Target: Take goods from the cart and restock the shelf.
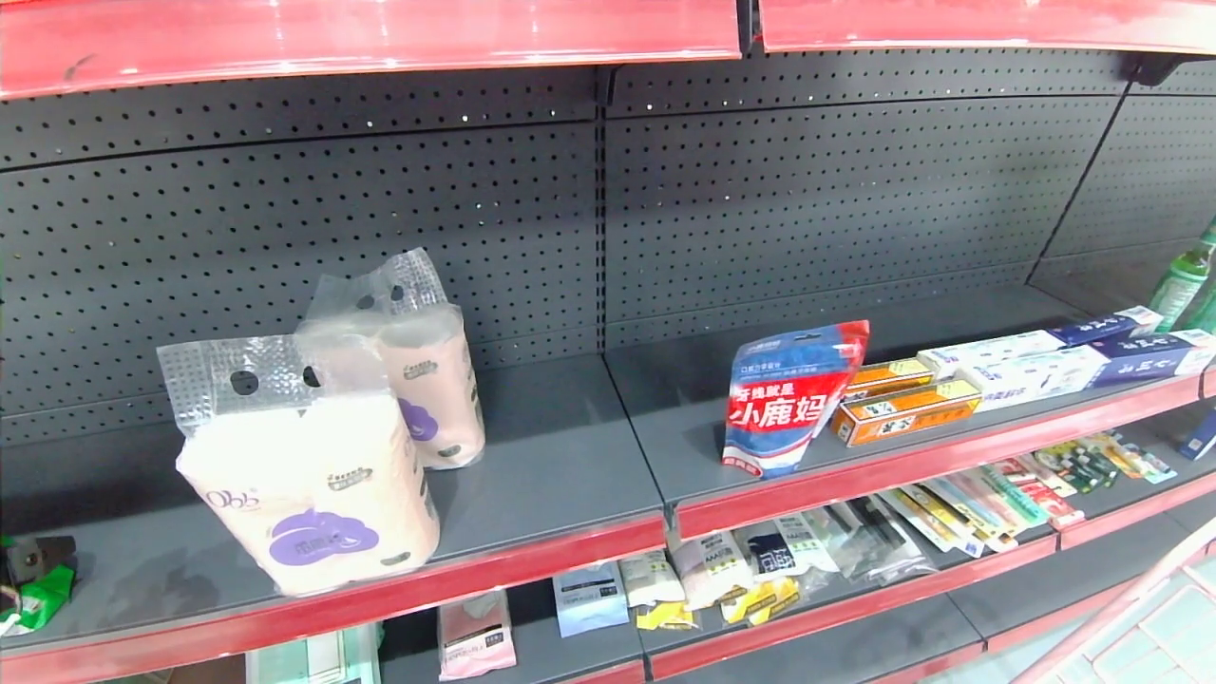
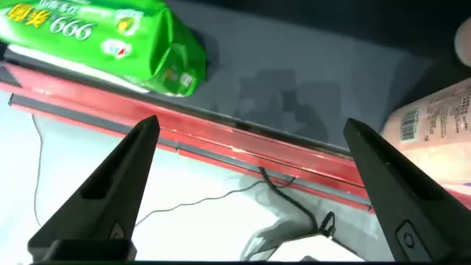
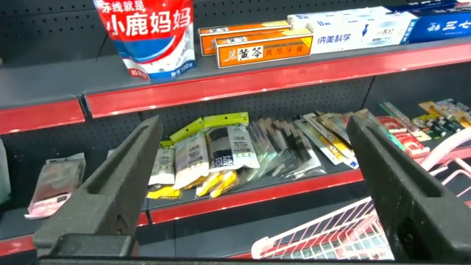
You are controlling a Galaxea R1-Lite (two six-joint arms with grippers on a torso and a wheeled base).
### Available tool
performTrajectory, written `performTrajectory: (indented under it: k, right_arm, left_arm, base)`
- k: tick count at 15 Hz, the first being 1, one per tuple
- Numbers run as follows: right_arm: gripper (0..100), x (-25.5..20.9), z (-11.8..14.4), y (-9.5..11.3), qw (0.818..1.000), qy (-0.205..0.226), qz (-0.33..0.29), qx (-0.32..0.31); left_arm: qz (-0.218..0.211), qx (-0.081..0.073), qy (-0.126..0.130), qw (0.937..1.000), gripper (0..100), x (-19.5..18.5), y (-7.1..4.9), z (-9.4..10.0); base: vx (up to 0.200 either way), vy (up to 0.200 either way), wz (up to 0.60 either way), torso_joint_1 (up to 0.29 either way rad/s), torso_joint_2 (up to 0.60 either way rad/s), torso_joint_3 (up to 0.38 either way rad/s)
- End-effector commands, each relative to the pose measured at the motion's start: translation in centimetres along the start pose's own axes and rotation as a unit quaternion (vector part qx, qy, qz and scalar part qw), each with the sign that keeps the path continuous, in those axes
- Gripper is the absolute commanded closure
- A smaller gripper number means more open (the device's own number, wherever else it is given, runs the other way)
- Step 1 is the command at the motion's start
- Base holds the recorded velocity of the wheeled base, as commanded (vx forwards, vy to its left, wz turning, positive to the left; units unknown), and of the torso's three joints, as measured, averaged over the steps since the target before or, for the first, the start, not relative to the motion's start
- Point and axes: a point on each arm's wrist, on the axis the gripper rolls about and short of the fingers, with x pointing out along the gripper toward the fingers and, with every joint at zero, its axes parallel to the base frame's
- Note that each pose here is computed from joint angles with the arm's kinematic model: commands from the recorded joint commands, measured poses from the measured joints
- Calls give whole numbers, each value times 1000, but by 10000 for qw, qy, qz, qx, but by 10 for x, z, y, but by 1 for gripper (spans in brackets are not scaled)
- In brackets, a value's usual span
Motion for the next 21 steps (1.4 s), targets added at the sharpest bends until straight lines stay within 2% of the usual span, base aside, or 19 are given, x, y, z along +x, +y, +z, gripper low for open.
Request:
performTrajectory:
  k: [1,3,7,10,13,18,21]
  right_arm:
    - [0,0,0,0,10000,6,2,0]
    - [0,0,0,0,10000,6,2,0]
    - [0,0,0,0,10000,6,2,0]
    - [0,0,0,0,10000,6,2,0]
    - [0,0,0,0,10000,6,2,0]
    - [0,0,0,0,10000,6,2,0]
    - [0,0,0,0,10000,6,2,0]
  left_arm:
    - [-44,253,525,9983,0,25,-1,-3]
    - [-159,610,730,9953,0,36,-1,-6]
    - [-411,883,913,9910,0,67,-4,-3]
    - [-611,1078,905,9882,0,82,-15,2]
    - [-768,1233,795,9862,0,96,-27,5]
    - [-1258,1375,781,9794,0,109,-42,11]
    - [-1305,1424,807,9778,0,116,-46,12]
  base:
    - [0,0,0,0,0,0]
    - [0,0,0,0,0,0]
    - [0,0,0,0,0,0]
    - [0,0,0,0,0,0]
    - [0,0,0,0,0,0]
    - [0,0,0,0,0,0]
    - [0,0,0,0,0,0]
